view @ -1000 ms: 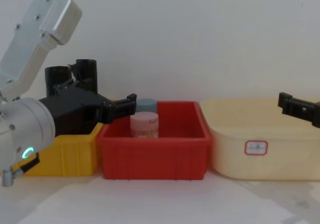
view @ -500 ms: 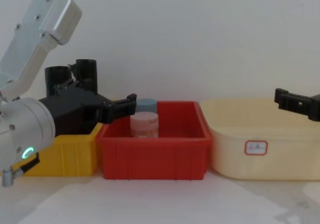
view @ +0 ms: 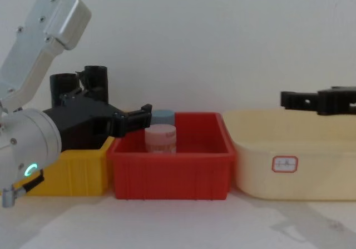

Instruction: Pick up the garbage bag with the one hand and transfer it to the other hand.

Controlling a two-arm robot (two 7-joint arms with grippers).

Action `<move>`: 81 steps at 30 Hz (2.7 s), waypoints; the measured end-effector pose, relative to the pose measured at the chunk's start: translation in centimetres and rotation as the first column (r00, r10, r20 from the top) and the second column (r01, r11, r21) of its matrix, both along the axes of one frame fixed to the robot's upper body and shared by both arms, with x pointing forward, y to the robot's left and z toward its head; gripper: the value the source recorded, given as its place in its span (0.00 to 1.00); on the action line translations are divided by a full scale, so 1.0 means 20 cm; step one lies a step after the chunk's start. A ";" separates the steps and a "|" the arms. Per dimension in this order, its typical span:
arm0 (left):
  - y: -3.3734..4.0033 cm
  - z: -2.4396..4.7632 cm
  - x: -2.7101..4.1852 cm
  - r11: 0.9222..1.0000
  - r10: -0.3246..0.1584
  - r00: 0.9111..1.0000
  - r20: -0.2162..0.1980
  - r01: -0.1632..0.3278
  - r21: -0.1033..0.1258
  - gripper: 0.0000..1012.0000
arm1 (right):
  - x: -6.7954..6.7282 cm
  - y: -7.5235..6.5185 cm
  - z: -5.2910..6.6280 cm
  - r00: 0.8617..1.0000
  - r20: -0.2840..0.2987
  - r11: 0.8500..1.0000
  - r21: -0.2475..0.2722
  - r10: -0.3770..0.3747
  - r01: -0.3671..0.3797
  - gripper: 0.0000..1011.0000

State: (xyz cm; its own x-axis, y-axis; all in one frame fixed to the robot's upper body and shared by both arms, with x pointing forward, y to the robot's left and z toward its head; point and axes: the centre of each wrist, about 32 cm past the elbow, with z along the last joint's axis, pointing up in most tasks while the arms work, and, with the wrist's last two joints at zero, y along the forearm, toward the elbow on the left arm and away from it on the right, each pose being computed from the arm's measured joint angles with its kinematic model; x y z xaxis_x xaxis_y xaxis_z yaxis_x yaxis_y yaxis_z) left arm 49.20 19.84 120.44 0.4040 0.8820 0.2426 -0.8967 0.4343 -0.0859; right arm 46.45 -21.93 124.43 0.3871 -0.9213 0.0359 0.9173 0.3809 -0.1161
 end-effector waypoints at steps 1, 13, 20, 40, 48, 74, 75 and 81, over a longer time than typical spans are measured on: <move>0.000 0.000 0.000 1.000 0.000 1.000 0.000 0.000 0.000 0.99 | 0.02 0.02 0.03 1.000 -0.018 1.000 -0.005 0.012 -0.012 0.99; 0.000 0.000 0.000 1.000 0.000 1.000 0.000 0.000 0.000 0.99 | 0.17 0.16 0.29 0.984 -0.135 0.992 -0.033 0.114 -0.119 0.99; 0.000 0.000 0.000 1.000 0.000 1.000 0.000 0.000 0.000 0.99 | 0.24 0.24 0.38 0.972 -0.161 0.984 -0.037 0.169 -0.177 0.99; 0.000 0.000 0.000 1.000 0.000 1.000 0.000 0.000 0.000 0.99 | 0.44 0.38 0.37 0.956 -0.153 0.964 -0.052 0.252 -0.262 0.99; 0.000 0.000 0.000 1.000 0.000 1.000 0.000 0.000 0.000 0.99 | 0.51 0.39 0.32 0.954 -0.145 0.961 -0.055 0.262 -0.272 0.99; 0.000 0.000 0.000 1.000 0.000 1.000 0.000 0.000 0.000 0.99 | 0.72 0.40 0.14 0.915 -0.163 0.929 0.059 0.369 -0.364 0.99; 0.000 0.000 0.000 1.000 0.000 1.000 0.000 0.000 0.000 0.99 | 0.72 0.40 0.14 0.913 -0.163 0.927 0.065 0.374 -0.369 0.99; 0.000 0.000 0.000 1.000 0.000 1.000 0.000 0.000 0.000 0.99 | 0.75 0.40 0.09 0.895 -0.175 0.912 0.111 0.410 -0.395 0.99</move>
State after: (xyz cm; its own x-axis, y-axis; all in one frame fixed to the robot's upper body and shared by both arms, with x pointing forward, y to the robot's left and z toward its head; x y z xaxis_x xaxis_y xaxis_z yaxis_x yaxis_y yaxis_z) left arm 49.20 19.84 120.44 0.4040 0.8821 0.2425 -0.8967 0.4343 -0.0860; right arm 61.49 -14.02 126.15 0.7182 -0.6826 -0.1353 0.6468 0.7265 -0.2321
